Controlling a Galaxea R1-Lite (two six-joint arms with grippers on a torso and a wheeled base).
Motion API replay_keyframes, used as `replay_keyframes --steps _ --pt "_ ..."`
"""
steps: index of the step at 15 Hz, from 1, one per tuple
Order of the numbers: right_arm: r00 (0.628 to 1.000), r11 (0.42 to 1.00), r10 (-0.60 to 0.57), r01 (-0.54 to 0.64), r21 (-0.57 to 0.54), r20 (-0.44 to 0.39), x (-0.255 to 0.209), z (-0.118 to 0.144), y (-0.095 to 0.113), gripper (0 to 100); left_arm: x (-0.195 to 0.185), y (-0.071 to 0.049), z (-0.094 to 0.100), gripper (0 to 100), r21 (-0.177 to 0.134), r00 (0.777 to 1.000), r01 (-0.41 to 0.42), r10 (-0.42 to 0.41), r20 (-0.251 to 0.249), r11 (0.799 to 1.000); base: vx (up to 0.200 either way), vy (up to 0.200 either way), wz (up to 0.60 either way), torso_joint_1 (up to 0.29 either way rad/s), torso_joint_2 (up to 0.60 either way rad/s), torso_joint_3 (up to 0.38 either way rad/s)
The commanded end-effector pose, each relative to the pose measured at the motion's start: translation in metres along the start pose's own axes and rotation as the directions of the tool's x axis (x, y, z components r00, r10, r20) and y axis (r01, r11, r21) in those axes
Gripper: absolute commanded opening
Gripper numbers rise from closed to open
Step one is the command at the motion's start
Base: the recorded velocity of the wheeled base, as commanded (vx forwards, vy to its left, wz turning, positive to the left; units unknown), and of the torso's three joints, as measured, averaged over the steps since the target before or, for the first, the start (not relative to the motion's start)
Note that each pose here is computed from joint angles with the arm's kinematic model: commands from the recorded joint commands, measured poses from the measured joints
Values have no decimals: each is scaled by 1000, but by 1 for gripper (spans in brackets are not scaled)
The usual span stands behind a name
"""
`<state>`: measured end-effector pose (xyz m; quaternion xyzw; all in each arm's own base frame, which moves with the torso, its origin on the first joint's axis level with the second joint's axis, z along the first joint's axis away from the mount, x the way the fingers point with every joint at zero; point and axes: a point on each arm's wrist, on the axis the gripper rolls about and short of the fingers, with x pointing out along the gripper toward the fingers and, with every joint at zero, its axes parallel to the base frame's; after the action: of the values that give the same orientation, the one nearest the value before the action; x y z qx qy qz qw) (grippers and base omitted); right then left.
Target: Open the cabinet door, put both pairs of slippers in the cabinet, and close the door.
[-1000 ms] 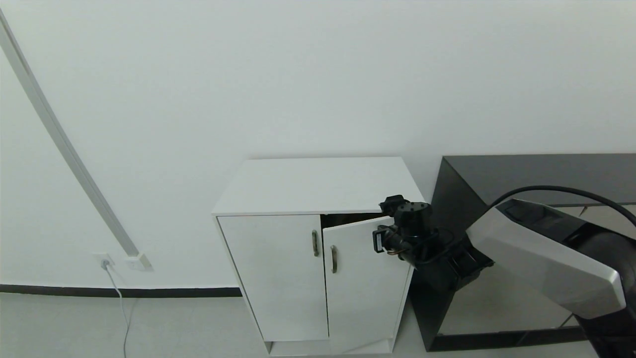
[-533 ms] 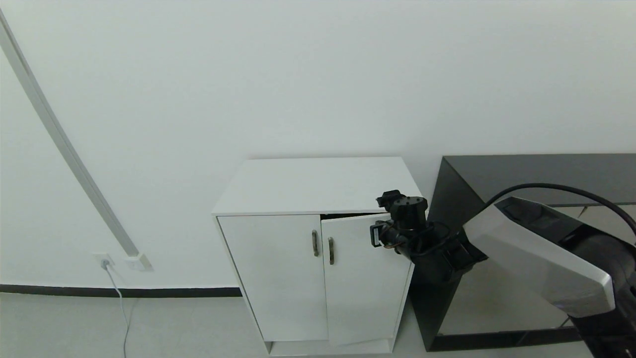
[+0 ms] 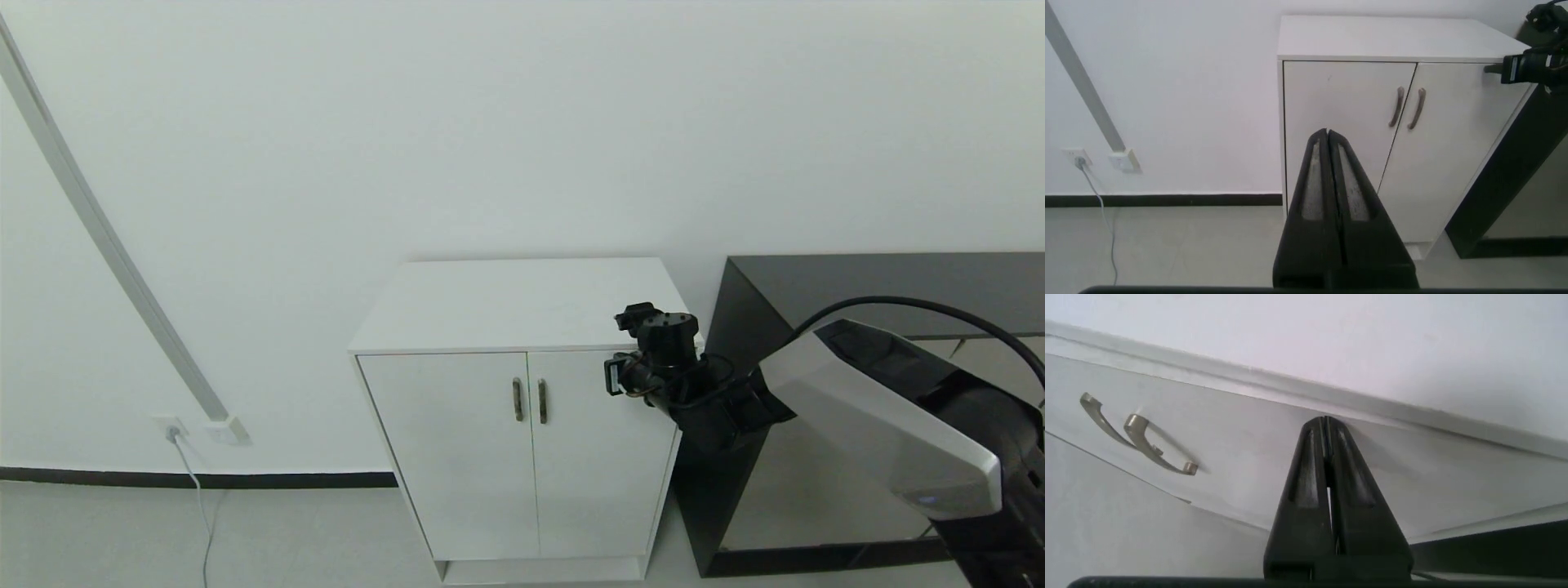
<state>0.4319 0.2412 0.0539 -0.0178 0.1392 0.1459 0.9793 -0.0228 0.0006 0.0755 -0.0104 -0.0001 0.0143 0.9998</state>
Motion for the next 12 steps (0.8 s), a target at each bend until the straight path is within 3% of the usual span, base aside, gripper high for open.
replay_keyframes --steps 1,12 --pt "1000 1000 0 0 0 0 1 -1 0 0 0 0 0 0 -1 1000 -1 1 -2 1000 0 0 0 0 0 0" --pt "1000 1000 -22 22 11 8 5 -1 -8 0 0 0 0 0 -1 1000 -1 1 -2 1000 0 0 0 0 0 0"
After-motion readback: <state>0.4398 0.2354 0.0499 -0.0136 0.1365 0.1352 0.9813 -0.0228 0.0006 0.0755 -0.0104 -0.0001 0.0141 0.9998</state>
